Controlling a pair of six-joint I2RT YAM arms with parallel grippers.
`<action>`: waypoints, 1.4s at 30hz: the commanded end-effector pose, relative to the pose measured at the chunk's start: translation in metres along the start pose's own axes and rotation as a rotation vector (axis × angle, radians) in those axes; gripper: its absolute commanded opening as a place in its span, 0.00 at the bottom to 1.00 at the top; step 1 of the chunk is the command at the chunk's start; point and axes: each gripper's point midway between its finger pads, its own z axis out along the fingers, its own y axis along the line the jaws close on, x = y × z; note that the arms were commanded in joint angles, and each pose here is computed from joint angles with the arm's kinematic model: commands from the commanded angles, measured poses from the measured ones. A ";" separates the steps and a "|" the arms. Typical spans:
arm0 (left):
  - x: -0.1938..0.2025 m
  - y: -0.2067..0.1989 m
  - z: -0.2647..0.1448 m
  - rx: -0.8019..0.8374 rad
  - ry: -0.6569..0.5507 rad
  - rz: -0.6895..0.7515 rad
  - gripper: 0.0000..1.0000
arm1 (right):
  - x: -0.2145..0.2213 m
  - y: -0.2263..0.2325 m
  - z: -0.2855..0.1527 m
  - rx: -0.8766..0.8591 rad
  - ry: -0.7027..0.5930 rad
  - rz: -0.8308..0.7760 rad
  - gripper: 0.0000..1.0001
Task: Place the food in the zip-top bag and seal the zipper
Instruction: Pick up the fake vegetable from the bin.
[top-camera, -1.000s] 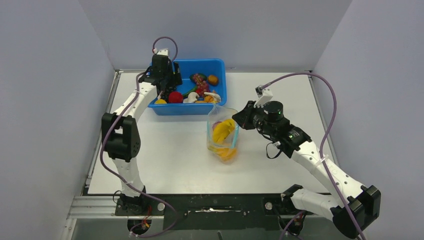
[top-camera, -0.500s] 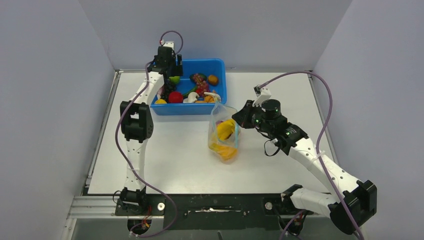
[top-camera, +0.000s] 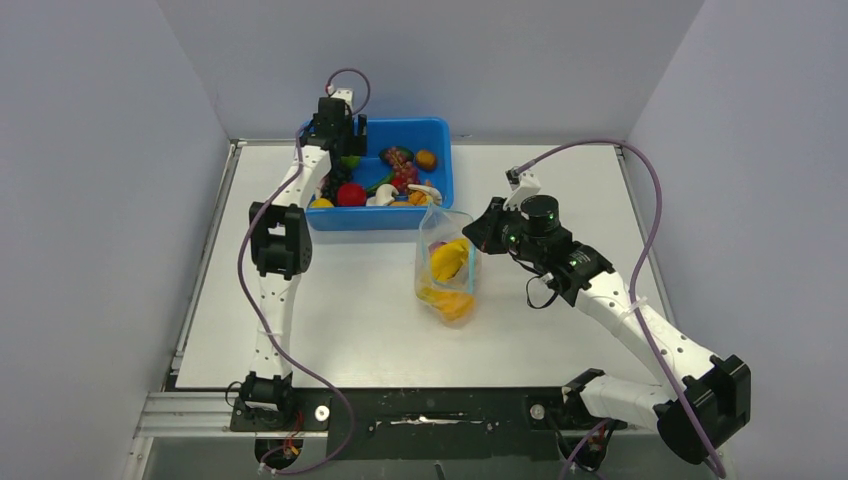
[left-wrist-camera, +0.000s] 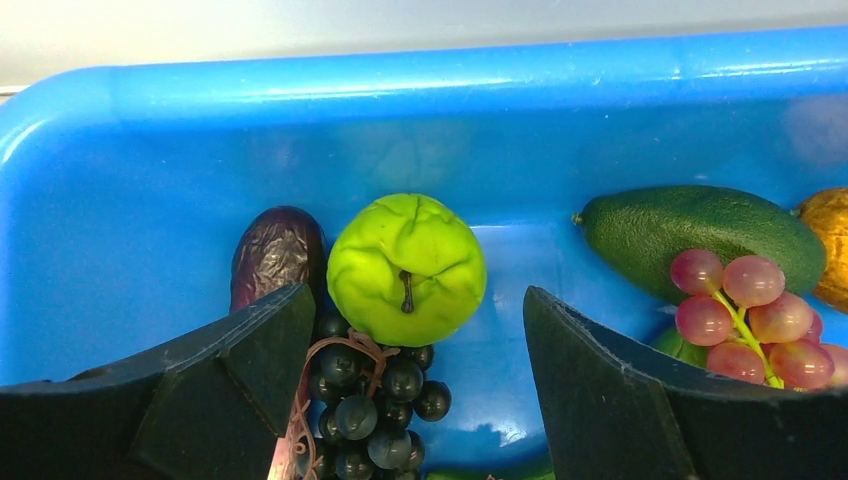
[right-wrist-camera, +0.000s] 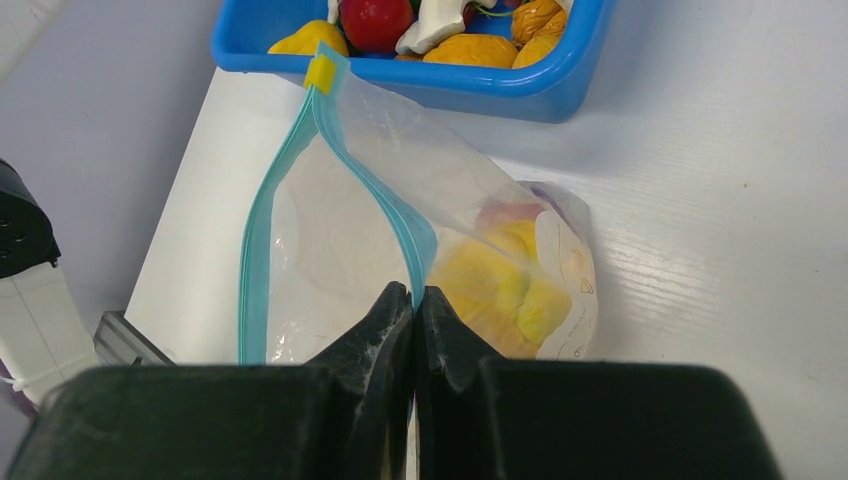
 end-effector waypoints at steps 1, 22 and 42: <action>-0.022 -0.002 0.004 0.020 -0.076 0.013 0.77 | -0.030 0.015 -0.002 -0.043 -0.079 -0.013 0.00; -0.030 -0.011 -0.002 0.072 -0.128 -0.024 0.50 | -0.026 0.012 -0.004 -0.032 -0.083 0.014 0.00; -0.096 -0.023 -0.095 0.166 -0.234 -0.114 0.48 | -0.016 0.010 0.000 -0.040 -0.073 0.052 0.00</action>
